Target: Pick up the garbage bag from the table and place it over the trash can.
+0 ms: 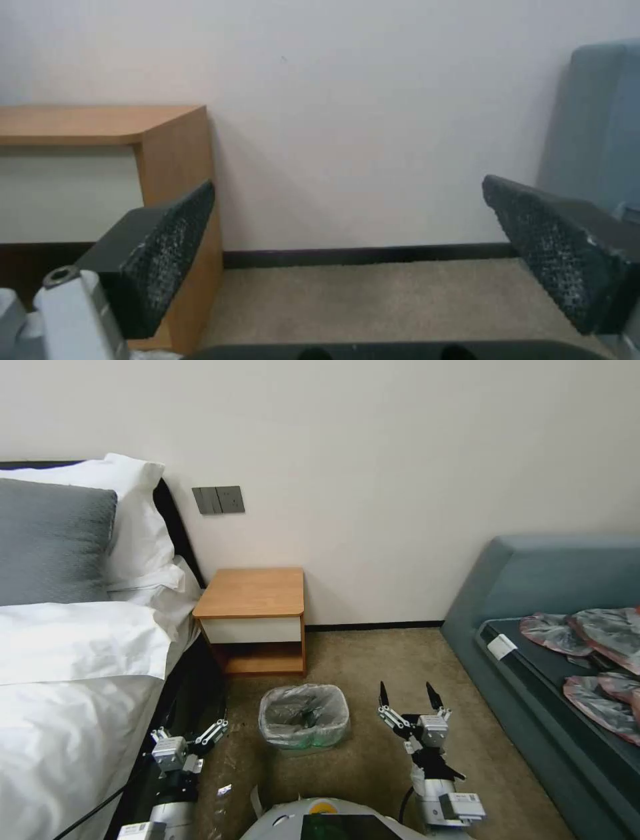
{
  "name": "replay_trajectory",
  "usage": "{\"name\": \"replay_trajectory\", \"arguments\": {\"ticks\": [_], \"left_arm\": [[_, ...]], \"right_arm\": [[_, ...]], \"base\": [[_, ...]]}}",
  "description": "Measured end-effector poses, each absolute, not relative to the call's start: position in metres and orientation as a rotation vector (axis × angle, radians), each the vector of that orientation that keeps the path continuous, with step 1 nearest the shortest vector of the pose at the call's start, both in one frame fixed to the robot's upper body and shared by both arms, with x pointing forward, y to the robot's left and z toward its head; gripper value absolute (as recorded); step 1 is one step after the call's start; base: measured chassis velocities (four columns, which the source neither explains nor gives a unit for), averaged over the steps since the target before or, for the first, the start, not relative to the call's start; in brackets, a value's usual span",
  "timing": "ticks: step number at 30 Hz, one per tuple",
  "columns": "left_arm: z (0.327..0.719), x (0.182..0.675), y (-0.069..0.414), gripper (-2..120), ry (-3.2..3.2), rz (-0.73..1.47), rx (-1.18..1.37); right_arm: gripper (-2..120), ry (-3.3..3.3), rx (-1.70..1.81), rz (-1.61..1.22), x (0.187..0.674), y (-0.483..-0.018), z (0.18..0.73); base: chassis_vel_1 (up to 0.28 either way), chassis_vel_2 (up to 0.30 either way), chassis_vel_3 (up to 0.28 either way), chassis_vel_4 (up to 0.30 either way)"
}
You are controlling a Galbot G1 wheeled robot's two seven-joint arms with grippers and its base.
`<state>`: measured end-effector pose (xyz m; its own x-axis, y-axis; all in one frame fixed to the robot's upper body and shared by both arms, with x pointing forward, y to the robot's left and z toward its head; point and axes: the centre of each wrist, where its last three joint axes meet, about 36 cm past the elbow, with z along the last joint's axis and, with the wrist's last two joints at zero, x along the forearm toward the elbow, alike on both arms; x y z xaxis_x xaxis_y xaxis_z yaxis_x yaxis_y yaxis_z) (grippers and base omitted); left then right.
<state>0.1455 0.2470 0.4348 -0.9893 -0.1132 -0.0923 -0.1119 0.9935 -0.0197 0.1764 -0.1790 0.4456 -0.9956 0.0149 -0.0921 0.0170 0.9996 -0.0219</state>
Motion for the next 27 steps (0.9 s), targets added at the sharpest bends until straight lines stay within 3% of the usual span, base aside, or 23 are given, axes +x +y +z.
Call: {"name": "replay_trajectory", "arguments": {"ticks": [27], "left_arm": [[0.4348,0.1457,0.2472,100,3.045,-0.023,-0.171]], "right_arm": [[100,3.049,0.024,-0.037,0.1771,-0.1794,0.4457]], "base": [[0.0,0.0,0.0,0.0]]}}
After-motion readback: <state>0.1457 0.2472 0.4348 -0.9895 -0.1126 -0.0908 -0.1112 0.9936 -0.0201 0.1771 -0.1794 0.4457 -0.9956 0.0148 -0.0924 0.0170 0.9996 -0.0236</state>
